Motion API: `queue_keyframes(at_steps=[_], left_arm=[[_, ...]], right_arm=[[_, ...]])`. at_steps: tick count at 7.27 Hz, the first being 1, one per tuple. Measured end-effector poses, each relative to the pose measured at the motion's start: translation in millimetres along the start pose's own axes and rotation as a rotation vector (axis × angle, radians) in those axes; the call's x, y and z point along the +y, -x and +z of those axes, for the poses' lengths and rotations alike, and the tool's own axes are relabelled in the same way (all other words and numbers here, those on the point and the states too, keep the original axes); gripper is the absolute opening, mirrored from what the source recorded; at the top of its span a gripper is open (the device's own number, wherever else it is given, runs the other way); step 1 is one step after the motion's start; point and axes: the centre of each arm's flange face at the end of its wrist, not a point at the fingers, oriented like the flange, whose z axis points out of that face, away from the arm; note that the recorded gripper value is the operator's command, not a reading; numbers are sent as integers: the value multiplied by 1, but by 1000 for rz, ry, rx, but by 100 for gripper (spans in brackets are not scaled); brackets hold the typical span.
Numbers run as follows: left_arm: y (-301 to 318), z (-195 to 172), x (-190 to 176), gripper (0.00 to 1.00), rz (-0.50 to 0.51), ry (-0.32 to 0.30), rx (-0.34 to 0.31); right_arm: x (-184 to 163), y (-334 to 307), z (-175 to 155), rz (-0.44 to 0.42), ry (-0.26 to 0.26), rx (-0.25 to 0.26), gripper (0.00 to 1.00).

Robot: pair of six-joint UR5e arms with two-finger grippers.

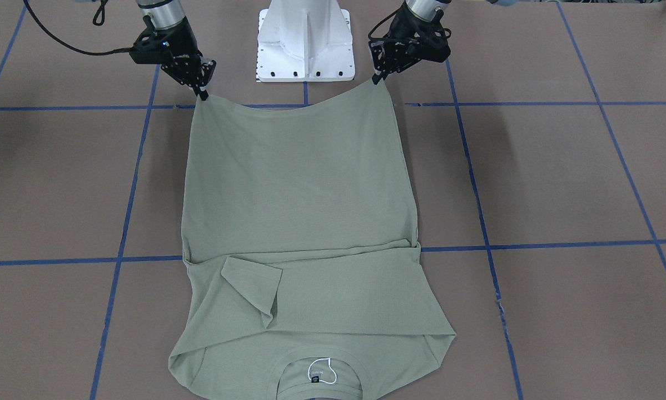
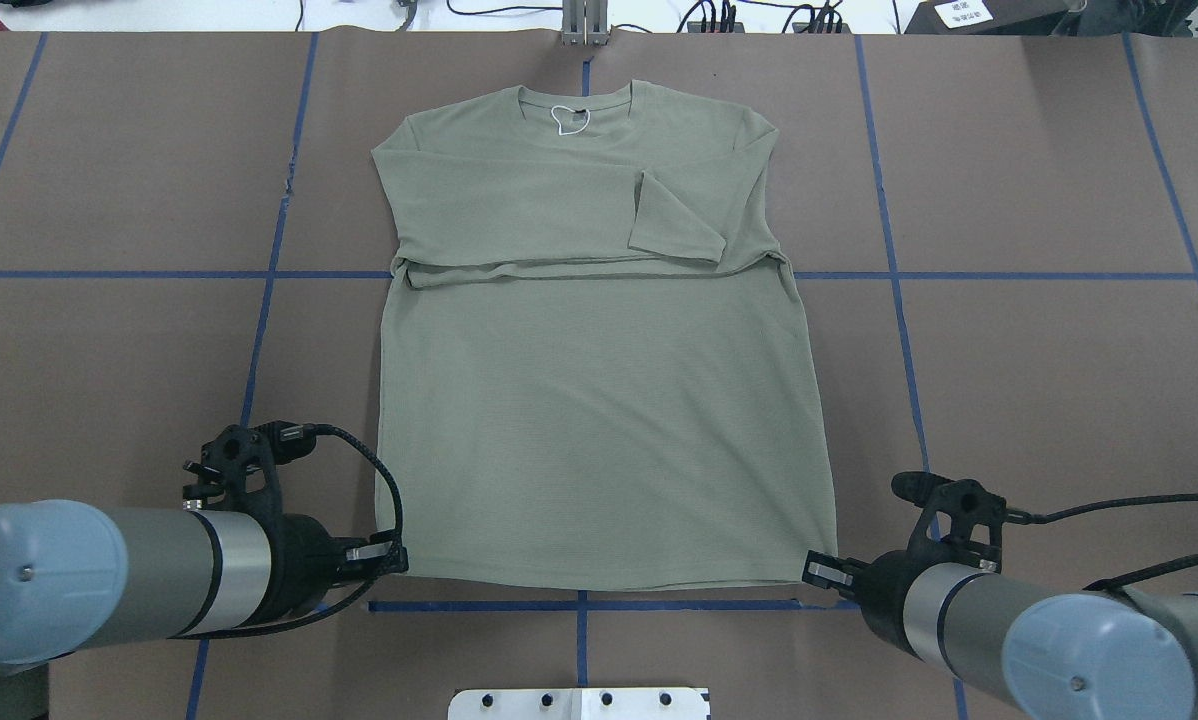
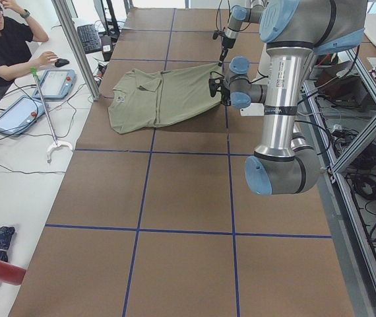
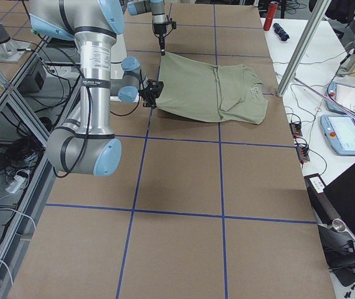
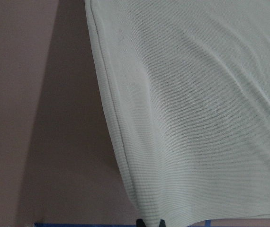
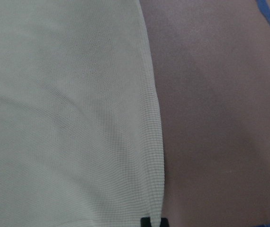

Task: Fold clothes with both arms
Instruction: 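Lift the hem with both grippers and fold it toward the collar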

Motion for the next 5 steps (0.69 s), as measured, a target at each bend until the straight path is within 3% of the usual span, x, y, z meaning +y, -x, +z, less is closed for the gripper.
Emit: queue_keyframes(at_steps=[2,3,4,5], left_arm=[[-18,-87,25,0,-5,124,-29],[-28,-118,29,0,-7,155,-26],[-38,-123,24,0,-6,155,-25],[-51,-104,7,0,16,124,-40]], right_arm=[[-17,10,-96,-1,137,7,0],[-27,11,-124,-6,175,-3,0],[-36,13,-130,-25,175,-3,0],[-50,24,-118,-58,148,-2,0]])
